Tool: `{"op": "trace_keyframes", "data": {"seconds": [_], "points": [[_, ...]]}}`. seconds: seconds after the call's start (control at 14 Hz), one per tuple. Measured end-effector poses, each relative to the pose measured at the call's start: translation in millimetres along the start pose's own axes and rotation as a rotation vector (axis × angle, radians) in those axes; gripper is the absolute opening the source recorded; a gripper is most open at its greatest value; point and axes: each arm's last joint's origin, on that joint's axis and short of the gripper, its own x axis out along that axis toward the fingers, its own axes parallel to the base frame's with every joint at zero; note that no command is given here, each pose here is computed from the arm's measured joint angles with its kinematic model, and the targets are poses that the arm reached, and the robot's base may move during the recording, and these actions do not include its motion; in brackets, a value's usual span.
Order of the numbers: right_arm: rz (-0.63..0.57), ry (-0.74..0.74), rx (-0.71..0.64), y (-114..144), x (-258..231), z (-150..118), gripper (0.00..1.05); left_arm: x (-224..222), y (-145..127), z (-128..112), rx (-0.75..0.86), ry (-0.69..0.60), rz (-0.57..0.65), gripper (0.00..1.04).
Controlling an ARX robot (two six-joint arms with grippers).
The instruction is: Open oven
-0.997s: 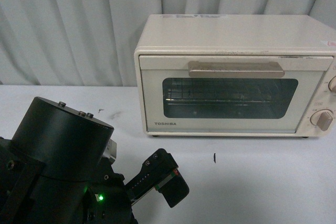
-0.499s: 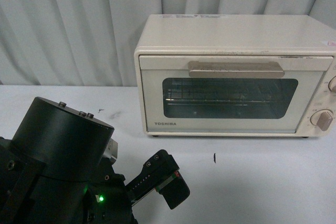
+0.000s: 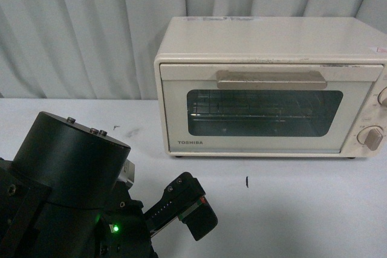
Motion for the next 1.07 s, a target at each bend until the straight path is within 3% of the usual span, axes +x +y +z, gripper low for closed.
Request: {"op": "trace_keyframes", "data": {"seconds": [0.14, 0.43, 0.64, 0.93, 1.07], "points": [[-0.036, -0.069, -0.039, -0.2, 15.0, 26.2, 0.98, 0.1, -0.4, 0.3, 0.0, 0.0, -0.001, 0.98], [0.027, -0.15, -0.248, 17.4, 74.8, 76.6, 0.98, 0.1, -0.5, 0.3, 0.0, 0.0, -0.001, 0.98], [0.124, -0.175, -0.522, 46.1, 135.2, 110.0, 0.98, 0.1, -0.5, 0.3, 0.0, 0.0, -0.001, 0.98], [0.199, -0.199, -0.919, 73.2, 178.5, 125.8, 0.98, 0.1, -0.5, 0.3, 0.0, 0.0, -0.001, 0.98], [0.291, -0.315, -1.398, 87.9, 185.0, 119.0, 0.5, 0.1, -0.7, 0.4, 0.0, 0.0, -0.002, 0.98]]}}
